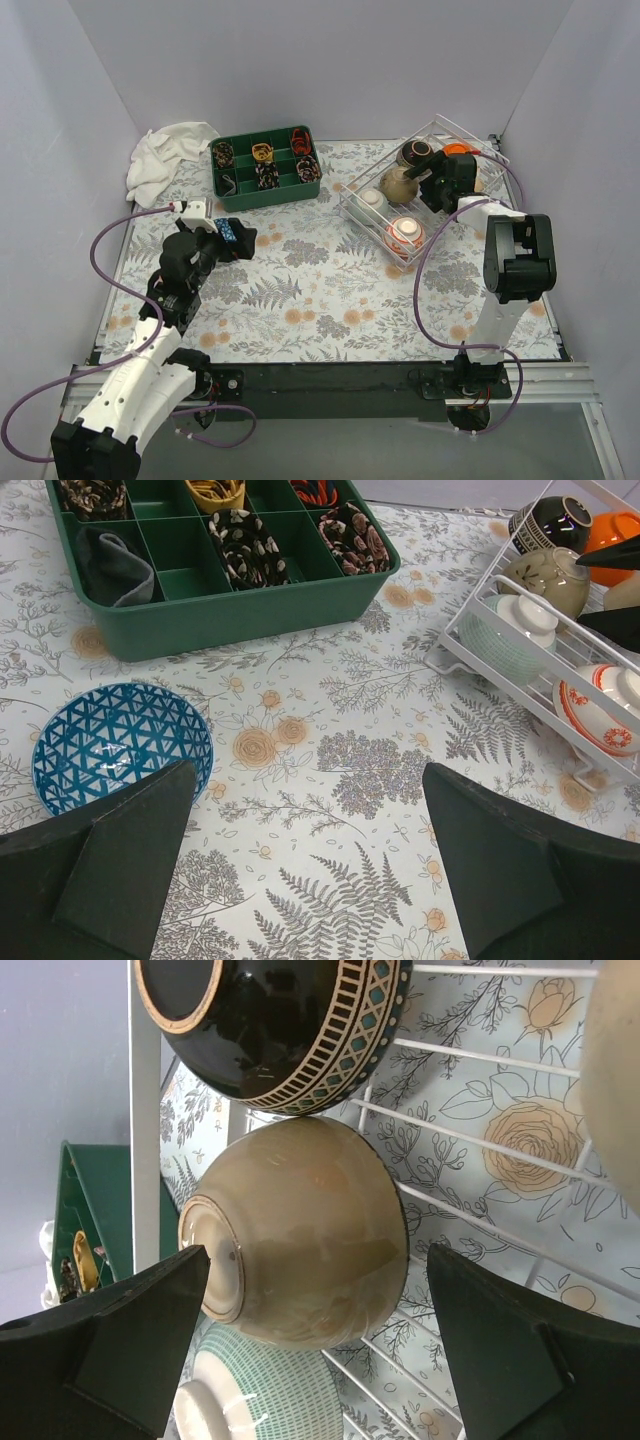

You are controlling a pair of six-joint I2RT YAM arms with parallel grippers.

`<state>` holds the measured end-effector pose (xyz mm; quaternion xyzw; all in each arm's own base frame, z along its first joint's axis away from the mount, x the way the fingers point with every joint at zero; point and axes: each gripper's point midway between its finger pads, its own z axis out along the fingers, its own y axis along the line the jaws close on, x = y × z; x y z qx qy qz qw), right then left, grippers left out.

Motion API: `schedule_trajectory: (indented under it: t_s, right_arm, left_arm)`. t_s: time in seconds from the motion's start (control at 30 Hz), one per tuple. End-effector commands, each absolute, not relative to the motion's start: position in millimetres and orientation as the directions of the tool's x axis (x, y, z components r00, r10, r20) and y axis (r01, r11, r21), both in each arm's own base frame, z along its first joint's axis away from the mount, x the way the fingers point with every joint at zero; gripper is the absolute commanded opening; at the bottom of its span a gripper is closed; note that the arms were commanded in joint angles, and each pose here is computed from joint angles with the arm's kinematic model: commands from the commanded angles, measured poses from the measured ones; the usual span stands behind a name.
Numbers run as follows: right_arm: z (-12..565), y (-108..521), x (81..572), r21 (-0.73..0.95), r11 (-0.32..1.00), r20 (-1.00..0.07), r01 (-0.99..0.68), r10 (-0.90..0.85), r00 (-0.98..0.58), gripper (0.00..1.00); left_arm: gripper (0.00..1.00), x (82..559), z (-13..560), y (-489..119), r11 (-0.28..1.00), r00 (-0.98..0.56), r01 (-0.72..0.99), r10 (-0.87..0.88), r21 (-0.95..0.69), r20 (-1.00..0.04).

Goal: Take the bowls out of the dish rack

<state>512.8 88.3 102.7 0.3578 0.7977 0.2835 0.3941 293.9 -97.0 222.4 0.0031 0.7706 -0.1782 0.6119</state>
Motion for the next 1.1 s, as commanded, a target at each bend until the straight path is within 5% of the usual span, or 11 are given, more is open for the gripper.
schedule_trajectory:
  t_s: [0.0, 0.63, 0.87, 1.07]
  right_arm:
    - [104.2, 83.9, 520.6, 0.747, 0.566, -0.431, 0.349, 0.812, -0.393, 0.99]
    - [73.0, 105.2, 520.9, 0.738, 0.603, -0.404, 0.304, 0.755, -0.517, 0.96]
    - [83.8, 104.3, 517.6, 0.744, 0.607, -0.424, 0.280, 0.752, -0.505, 0.77]
    - [100.3, 100.9, 512.2, 0.747, 0.615, -0.454, 0.253, 0.749, -0.482, 0.52]
  left_arm:
    - [0.98, 293.8, 217.4, -100.7, 0.934, -0.260, 0.242, -0.200, -0.264, -0.945]
    - [0.98, 294.2, 212.2, -104.0, 0.930, -0.280, 0.254, -0.190, -0.264, -0.941]
    - [0.98, 294.4, 212.8, -104.4, 0.930, -0.279, 0.258, -0.189, -0.264, -0.941]
    - [0.98, 293.5, 213.0, -105.4, 0.928, -0.279, 0.264, -0.189, -0.265, -0.941]
